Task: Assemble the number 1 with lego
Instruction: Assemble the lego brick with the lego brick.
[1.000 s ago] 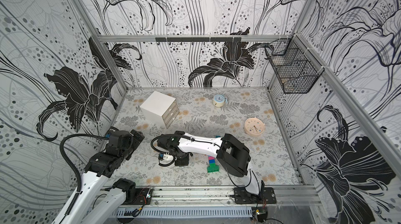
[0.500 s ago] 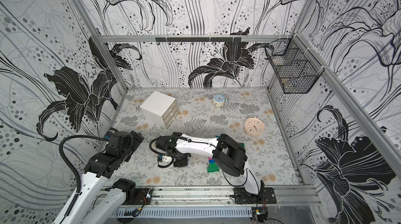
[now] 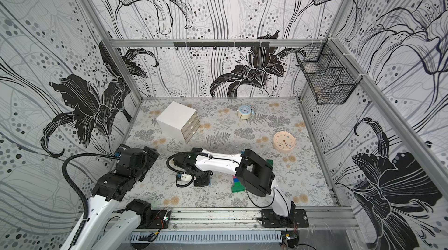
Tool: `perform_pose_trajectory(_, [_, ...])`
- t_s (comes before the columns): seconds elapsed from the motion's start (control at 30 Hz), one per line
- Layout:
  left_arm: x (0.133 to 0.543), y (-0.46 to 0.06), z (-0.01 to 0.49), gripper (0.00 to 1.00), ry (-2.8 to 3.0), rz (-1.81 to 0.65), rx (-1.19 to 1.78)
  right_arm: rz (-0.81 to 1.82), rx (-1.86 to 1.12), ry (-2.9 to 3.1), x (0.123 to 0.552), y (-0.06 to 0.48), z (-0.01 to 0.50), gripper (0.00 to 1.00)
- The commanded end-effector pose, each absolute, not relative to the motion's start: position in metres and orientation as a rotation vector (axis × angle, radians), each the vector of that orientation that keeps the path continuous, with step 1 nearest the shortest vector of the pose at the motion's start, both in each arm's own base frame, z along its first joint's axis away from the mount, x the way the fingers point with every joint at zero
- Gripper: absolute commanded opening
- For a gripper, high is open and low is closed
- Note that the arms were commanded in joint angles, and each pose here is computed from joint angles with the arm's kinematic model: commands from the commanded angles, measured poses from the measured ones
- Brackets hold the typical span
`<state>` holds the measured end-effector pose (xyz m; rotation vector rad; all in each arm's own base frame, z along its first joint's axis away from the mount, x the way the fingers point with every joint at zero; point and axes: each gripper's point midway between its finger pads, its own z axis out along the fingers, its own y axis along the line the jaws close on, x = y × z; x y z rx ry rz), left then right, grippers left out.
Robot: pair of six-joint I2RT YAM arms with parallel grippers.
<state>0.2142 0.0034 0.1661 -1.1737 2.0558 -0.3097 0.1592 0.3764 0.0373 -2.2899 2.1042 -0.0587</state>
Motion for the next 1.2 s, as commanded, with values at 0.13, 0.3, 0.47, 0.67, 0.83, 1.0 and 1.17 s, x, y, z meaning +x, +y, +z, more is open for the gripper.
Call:
perform_pose_trajectory(0.13, [0.216, 0.008, 0.178, 0.98, 2.021, -0.304, -1.176, -0.063, -2.341, 2.190, 0.144, 0.363, 0.001, 0.33])
perform_pose_trajectory(0.3, [0.216, 0.008, 0.180, 0.98, 2.018, -0.307, -1.170, 0.070, -2.159, 2.155, 0.150, 0.384, 0.048, 0.61])
perform_pose_trajectory(0.47, [0.217, 0.004, 0.180, 0.98, 2.047, -0.313, -1.149, 0.161, -1.982, 2.186, 0.157, 0.387, 0.083, 0.76])
perform_pose_trajectory(0.67, [0.223, -0.011, 0.173, 0.98, 2.147, -0.342, -1.047, 0.277, -1.585, 2.291, 0.162, 0.377, 0.120, 0.82])
perform_pose_trajectory(0.83, [0.235, -0.050, 0.152, 0.94, 2.294, -0.525, -0.897, 0.391, -0.813, 2.494, 0.180, 0.353, 0.139, 0.71])
perform_pose_trajectory(1.0, [0.234, -0.097, 0.120, 0.85, 2.451, -0.745, -0.763, 0.418, -0.241, 2.728, 0.172, 0.326, 0.118, 0.61])
perform_pose_trajectory(1.17, [0.220, -0.153, 0.094, 0.82, 2.622, -0.881, -0.520, 0.566, -0.210, 2.836, 0.158, 0.355, 0.094, 0.52])
